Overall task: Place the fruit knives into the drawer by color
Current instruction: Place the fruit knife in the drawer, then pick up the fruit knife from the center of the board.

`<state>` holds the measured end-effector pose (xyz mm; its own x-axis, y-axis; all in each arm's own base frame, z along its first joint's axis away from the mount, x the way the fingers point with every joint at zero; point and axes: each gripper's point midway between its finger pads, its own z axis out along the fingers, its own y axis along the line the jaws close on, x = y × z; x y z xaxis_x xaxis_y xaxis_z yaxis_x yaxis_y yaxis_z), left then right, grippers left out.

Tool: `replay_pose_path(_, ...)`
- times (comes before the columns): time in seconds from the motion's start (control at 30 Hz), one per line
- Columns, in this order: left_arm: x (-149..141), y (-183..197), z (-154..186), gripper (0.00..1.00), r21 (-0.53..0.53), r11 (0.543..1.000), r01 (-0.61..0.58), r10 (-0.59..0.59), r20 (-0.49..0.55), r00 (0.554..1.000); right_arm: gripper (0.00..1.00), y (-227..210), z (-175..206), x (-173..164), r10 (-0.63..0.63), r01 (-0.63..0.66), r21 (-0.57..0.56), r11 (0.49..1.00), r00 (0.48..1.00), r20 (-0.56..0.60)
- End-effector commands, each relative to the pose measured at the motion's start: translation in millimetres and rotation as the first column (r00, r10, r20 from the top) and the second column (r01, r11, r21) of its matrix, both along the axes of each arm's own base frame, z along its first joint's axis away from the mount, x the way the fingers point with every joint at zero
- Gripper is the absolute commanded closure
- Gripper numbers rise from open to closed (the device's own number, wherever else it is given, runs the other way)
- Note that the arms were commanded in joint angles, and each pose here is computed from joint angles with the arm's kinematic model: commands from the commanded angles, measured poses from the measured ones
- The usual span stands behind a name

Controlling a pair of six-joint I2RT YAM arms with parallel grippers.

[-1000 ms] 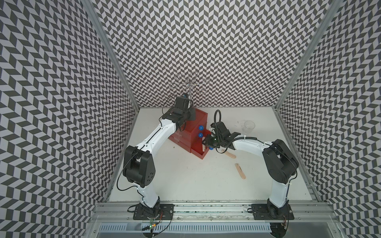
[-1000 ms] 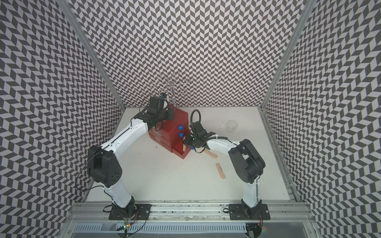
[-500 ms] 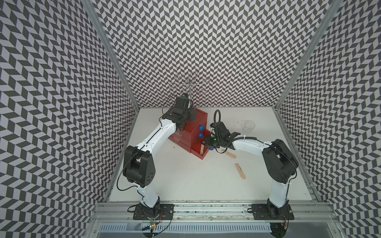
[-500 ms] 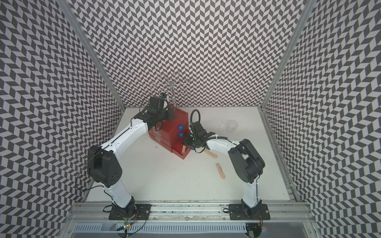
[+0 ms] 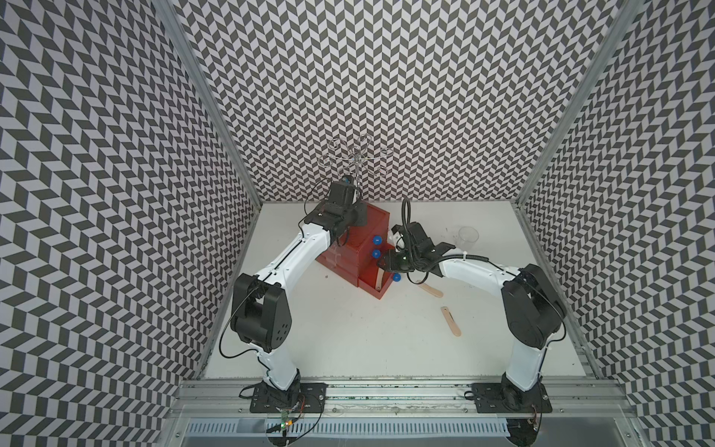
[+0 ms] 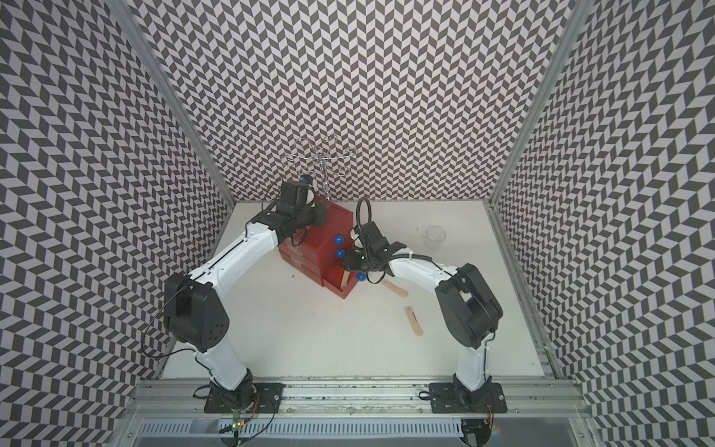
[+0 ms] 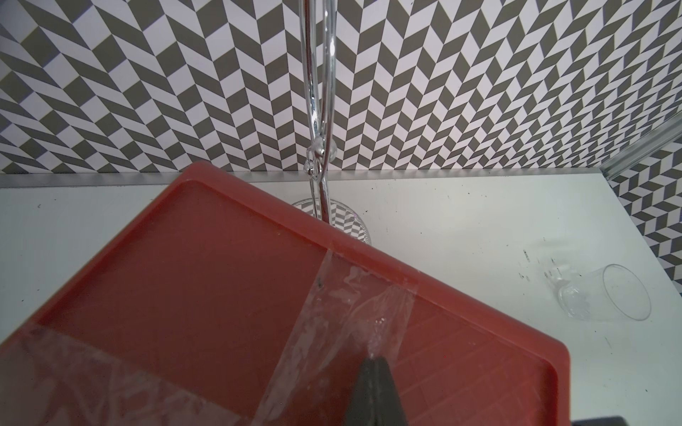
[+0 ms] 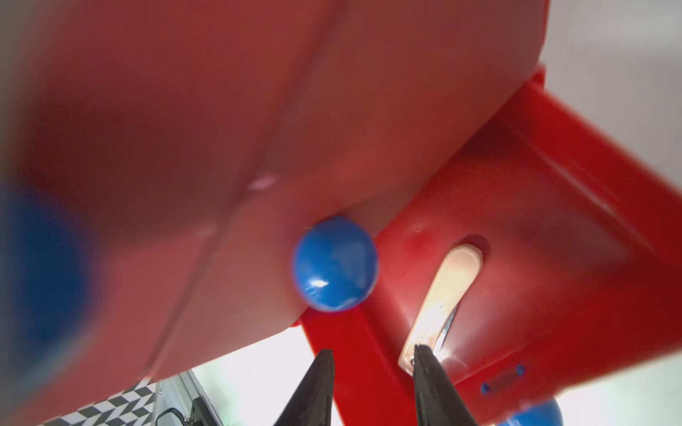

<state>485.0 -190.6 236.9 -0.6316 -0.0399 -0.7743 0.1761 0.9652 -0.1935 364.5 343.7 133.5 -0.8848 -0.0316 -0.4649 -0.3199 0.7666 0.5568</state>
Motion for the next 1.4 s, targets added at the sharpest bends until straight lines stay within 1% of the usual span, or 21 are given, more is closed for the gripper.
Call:
replay_pose_path(0.0,-54.6,24.8,-126.0,1.0,0.178,0.983,0.032,0.044,-0.407,0.912,0.62,-10.7,54.3,1.9,0.057,-0.047,-0.062,0.997,0.985,0.165)
replay_pose_path(0.1,-54.5,25.1,-126.4,1.0,0.178,0.983,0.031,0.045,-0.408,0.912,0.62,-26.8,69.0,-0.1,0.078,-0.046,-0.154,0.987,0.975,0.21)
replay_pose_path(0.2,-54.7,25.1,-126.3,1.0,0.18,0.983,0.032,0.045,-0.408,0.912,0.61,-49.3,72.5,-0.1,0.067,-0.003,-0.264,0.964,0.97,0.236)
replay_pose_path(0.27,-54.5,25.0,-125.9,1.0,0.18,0.983,0.032,0.045,-0.407,0.912,0.6,-66.2,66.4,-2.6,0.056,0.026,-0.338,0.941,0.971,0.232)
replay_pose_path(0.33,-54.3,24.8,-125.9,1.0,0.178,0.984,0.031,0.045,-0.407,0.912,0.6,-78.4,56.2,-5.8,0.055,0.034,-0.389,0.92,0.975,0.217)
replay_pose_path(0.47,-54.9,24.5,-126.4,1.0,0.177,0.984,0.032,0.044,-0.409,0.911,0.6,-94.2,31.4,-17.0,0.074,0.007,-0.454,0.891,0.984,0.159)
replay_pose_path(0.63,-55.0,24.0,-127.2,1.0,0.176,0.984,0.033,0.043,-0.411,0.91,0.6,-108.1,2.5,-25.9,0.089,-0.031,-0.516,0.856,0.992,0.088)
replay_pose_path(0.83,-55.3,24.2,-126.2,1.0,0.18,0.983,0.033,0.044,-0.409,0.911,0.6,-113.8,-29.4,-31.2,0.116,-0.089,-0.574,0.814,0.993,0.011)
replay_pose_path(1.07,-55.3,24.0,-127.2,1.0,0.18,0.983,0.034,0.044,-0.411,0.911,0.6,-119.9,-54.5,-33.8,0.127,-0.132,-0.612,0.78,0.991,-0.052)
replay_pose_path(1.27,-55.4,23.6,-125.7,1.0,0.178,0.983,0.034,0.042,-0.408,0.912,0.59,-135.1,-72.4,-39.9,0.098,-0.145,-0.623,0.769,0.989,-0.109)
replay_pose_path(1.37,-55.4,23.9,-126.1,1.0,0.179,0.983,0.034,0.043,-0.409,0.911,0.56,-145.1,-81.0,-41.9,0.074,-0.144,-0.619,0.772,0.988,-0.137)
